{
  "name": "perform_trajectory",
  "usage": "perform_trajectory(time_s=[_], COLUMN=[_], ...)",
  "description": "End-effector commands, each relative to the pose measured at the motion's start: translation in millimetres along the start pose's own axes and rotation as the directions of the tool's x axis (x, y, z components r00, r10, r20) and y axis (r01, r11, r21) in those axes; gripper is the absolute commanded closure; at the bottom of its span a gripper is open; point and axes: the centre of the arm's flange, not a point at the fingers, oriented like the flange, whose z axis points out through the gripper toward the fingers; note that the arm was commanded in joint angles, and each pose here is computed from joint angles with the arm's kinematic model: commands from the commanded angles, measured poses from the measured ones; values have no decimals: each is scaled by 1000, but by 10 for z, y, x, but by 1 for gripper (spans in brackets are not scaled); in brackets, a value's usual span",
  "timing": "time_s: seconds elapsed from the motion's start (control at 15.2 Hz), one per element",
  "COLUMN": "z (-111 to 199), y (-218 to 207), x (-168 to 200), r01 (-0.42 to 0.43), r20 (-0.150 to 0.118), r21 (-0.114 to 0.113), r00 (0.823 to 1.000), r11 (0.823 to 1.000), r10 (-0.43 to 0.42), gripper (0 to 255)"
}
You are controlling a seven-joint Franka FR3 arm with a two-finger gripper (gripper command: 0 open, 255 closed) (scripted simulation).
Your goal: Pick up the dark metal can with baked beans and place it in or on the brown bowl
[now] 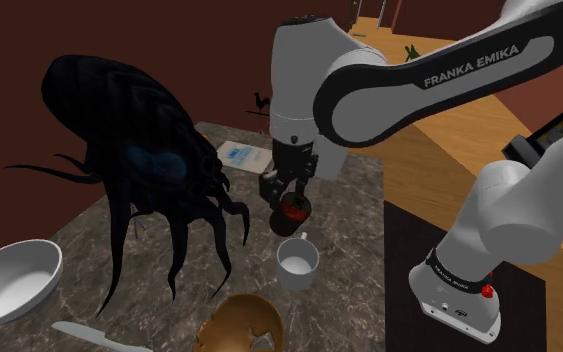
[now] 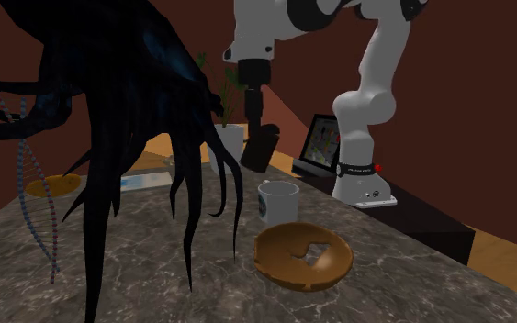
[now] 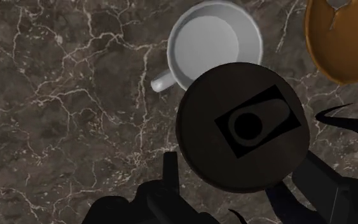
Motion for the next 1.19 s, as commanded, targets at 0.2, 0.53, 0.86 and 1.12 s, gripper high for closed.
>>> perform_trajectory(time_s=[0.2,0.53,0.86,1.12], z=[-83,-135,-187,-102], y=[-607,-1223,-1840,-2083], x=[-223,-453,-683,-774], r01=[-2,-2,-2,-2], r20=[0,0,0,0], r21=[1,1,1,1], r00=[1000,1000,1000,1000], r11=[1000,1000,1000,1000], r10=[2,2,2,2], gripper=[255,255,255,255])
